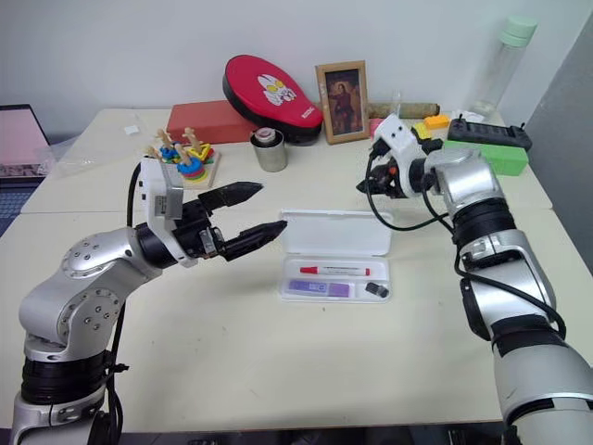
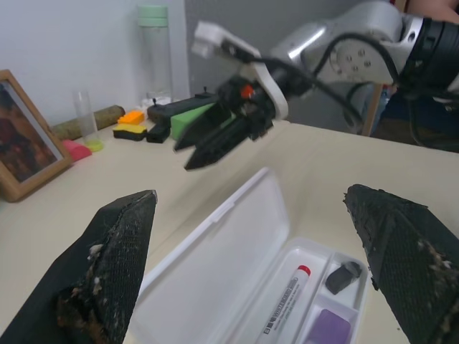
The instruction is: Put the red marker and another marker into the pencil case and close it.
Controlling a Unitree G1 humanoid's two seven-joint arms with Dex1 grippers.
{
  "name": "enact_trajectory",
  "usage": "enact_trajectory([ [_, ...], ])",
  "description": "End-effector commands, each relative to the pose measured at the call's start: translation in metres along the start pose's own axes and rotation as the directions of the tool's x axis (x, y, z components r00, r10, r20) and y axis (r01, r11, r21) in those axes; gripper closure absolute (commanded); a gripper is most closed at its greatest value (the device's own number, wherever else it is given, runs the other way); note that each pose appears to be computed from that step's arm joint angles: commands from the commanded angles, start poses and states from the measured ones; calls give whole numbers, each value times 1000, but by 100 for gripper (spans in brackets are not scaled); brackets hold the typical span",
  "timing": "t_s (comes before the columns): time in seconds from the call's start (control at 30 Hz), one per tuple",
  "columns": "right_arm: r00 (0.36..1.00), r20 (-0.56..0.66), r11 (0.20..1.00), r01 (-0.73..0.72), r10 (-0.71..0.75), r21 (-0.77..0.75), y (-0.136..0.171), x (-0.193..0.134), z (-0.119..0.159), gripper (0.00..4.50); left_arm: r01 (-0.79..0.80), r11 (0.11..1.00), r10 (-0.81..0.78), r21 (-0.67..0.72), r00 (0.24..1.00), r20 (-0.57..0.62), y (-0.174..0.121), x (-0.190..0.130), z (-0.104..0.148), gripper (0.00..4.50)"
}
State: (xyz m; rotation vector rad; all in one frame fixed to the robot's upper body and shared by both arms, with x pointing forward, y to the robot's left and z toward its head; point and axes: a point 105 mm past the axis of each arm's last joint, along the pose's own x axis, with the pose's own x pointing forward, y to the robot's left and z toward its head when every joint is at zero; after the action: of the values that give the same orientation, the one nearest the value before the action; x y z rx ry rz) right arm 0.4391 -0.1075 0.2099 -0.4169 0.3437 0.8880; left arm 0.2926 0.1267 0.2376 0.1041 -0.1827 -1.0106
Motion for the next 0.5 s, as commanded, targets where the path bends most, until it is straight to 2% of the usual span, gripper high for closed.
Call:
enact_trajectory([
  [0.03, 999, 20, 995, -28, 31, -100, 2, -4, 18, 331, -9, 999, 8, 40, 1000, 23, -4, -4, 11, 0],
  [0.2, 991, 9, 981, -134, 136, -140, 18, -5, 16, 447, -16, 999, 16, 40, 1000, 17, -5, -5, 12, 0],
  [0.5, 962, -30, 944, -272, 272, -189, 45, -18, -1, 447, 5, 999, -5, 40, 1000, -9, -5, -8, 11, 0],
])
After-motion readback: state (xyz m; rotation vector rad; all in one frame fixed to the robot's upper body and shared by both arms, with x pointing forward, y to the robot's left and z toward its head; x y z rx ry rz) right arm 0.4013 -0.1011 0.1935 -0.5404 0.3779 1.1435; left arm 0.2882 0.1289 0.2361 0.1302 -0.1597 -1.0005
